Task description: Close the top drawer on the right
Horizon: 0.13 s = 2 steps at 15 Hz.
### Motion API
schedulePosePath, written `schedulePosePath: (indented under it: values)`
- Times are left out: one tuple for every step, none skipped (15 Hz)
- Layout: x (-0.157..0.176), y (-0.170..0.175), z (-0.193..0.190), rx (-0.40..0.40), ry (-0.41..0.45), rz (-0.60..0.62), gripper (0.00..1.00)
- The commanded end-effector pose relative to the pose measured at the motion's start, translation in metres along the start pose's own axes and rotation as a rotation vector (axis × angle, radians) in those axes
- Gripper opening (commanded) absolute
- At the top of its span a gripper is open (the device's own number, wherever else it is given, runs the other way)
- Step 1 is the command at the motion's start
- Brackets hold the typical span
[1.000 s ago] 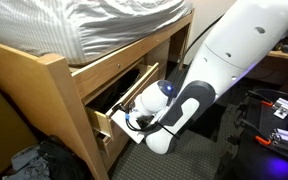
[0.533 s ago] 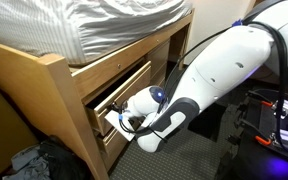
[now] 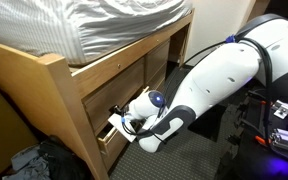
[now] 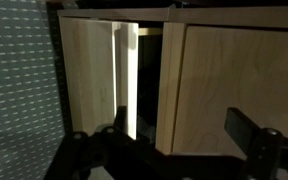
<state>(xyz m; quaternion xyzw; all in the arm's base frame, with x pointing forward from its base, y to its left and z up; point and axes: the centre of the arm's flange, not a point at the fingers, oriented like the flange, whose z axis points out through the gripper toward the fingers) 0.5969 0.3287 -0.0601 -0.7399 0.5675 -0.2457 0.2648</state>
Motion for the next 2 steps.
schedulePosePath:
  values:
    - [-0.0003, -0.0004, 0.0000, 0.000, -0.001, 0.000, 1.00]
    - [-0.0005, -0.0006, 0.0000, 0.000, -0.001, 0.000, 1.00]
